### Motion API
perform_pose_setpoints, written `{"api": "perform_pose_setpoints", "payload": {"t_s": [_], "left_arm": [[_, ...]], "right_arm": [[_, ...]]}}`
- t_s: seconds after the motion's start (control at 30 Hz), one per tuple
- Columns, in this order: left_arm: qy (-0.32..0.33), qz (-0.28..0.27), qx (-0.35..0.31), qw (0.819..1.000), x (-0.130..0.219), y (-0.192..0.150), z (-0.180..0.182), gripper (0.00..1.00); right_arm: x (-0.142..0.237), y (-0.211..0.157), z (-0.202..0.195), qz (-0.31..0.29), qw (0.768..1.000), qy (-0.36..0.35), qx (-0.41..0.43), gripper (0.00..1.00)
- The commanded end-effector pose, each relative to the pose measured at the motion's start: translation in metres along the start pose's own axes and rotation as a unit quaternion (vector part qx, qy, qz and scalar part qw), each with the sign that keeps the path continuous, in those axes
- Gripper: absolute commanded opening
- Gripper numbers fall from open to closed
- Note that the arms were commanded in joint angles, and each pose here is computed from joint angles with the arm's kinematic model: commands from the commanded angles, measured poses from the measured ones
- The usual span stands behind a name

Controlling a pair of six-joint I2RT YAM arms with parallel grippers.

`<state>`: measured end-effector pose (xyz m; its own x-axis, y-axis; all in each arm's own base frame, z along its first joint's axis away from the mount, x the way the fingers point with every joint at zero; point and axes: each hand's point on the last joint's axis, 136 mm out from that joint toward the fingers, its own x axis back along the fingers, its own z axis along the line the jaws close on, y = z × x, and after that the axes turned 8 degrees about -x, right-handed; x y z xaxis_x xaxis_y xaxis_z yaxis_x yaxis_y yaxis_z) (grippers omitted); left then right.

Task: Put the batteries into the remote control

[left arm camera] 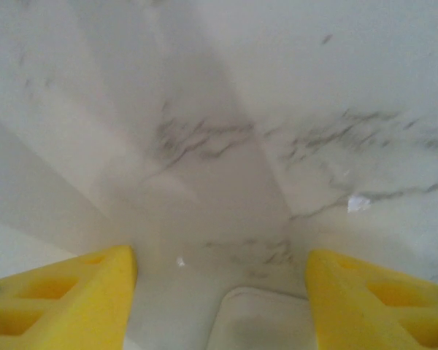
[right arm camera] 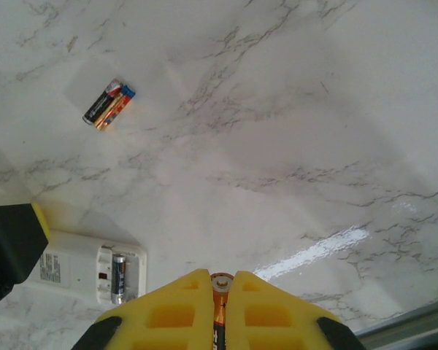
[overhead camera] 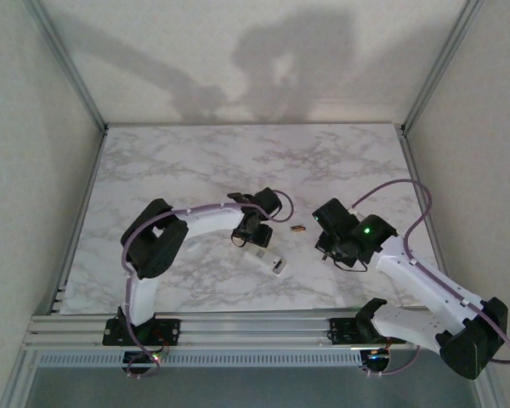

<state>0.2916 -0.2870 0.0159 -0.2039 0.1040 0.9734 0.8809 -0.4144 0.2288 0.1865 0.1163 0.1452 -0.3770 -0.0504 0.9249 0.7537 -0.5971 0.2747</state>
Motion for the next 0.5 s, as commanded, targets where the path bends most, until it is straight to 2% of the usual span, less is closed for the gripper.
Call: {"api": "perform_pose_setpoints", "payload": {"t_s": [0.0, 0.17, 0.2, 0.27, 0.37, 0.47], "left_arm": [[-0.011, 0.019, 0.026, 0.999, 0.011, -0.023, 0.003, 0.61], [-0.023, 0.005, 0.04, 0.999, 0.021, -0.019, 0.0, 0.56], [-0.018, -0.004, 0.045, 0.999, 0.024, -0.015, 0.002, 0.58], [-0.01, -0.026, 0.052, 0.998, 0.032, -0.007, 0.006, 0.74], [-0.027, -0.065, 0.078, 0.994, 0.049, 0.002, 0.005, 0.75], [-0.074, -0.119, 0.132, 0.981, 0.075, 0.002, 0.002, 0.74]], "right_arm": [[0.006, -0.01, 0.014, 0.003, 0.999, 0.016, 0.051, 0.07], [-0.003, -0.027, 0.047, 0.001, 0.991, 0.034, 0.13, 0.08], [-0.005, -0.029, 0.054, -0.003, 0.989, 0.033, 0.144, 0.08], [-0.011, -0.034, 0.067, -0.001, 0.984, 0.042, 0.173, 0.08], [-0.02, -0.039, 0.089, -0.005, 0.967, 0.068, 0.245, 0.08], [-0.028, -0.04, 0.101, -0.015, 0.949, 0.074, 0.305, 0.07]]}}
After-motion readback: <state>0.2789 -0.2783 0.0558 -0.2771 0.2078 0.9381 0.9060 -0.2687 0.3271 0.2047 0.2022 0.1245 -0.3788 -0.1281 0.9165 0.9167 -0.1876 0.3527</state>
